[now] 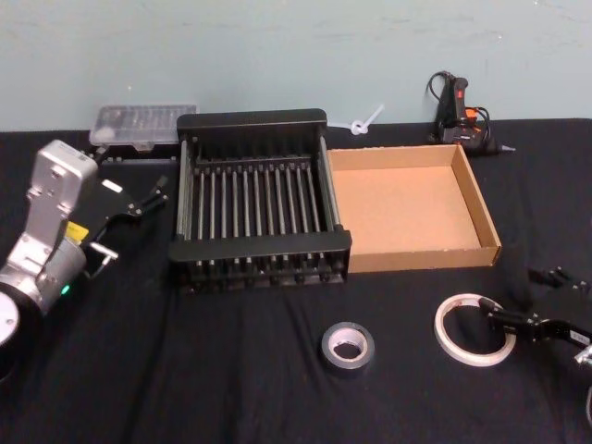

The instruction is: Pick up the white tape and place it into the black box , Pick up the silver tape and place it into the brown box.

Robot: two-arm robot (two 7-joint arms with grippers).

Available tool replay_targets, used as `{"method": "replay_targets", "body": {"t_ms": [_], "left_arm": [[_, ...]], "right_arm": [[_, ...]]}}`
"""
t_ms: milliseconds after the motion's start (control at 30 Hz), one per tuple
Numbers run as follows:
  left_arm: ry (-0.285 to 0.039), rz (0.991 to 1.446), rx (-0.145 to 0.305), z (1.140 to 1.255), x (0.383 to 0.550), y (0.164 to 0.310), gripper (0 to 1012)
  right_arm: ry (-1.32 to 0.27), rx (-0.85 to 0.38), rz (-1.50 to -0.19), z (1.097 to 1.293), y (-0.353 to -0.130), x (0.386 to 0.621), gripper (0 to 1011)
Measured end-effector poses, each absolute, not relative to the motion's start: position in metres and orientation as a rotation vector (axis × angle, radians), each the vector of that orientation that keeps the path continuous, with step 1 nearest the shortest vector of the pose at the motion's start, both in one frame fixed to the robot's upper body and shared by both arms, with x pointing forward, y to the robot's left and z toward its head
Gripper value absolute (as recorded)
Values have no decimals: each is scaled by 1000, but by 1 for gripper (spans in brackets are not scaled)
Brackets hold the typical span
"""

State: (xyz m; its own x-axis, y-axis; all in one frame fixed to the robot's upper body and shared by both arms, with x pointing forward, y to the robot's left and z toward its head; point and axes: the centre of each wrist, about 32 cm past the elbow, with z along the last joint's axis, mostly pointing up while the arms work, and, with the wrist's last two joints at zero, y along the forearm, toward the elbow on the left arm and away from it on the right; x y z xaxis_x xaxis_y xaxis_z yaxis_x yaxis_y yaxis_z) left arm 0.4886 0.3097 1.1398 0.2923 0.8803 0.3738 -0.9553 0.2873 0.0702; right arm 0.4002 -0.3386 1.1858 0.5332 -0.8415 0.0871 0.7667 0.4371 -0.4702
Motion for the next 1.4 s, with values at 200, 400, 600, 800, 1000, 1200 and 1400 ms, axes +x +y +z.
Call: {"method": "replay_targets", "body": {"t_ms": [200,400,600,800,1000,1200,1400], "left_arm": [[-285,1248,304,1140,489,310,1001],[-285,1248,304,1140,489,310,1001],[-285,1248,305,1140,489,310,1001],[-285,1248,304,1140,489,310,1001],[-285,1248,304,1140,489,310,1001],[-285,1248,304,1140,489,310,1001],[-285,1248,304,1140,489,310,1001]], "right_arm": [[202,-508,-1001,1179,-337,401,1002],[222,-519,-996,1172,-335,403,1002],[242,-523,-996,1166,-334,405,1002],[255,-525,-1000,1160,-333,406,1002],[267,-526,-1005,1154,-332,408,1002],[273,-525,-1006,1152,-331,409,1002],[277,-525,-1005,1150,-330,409,1002]]}}
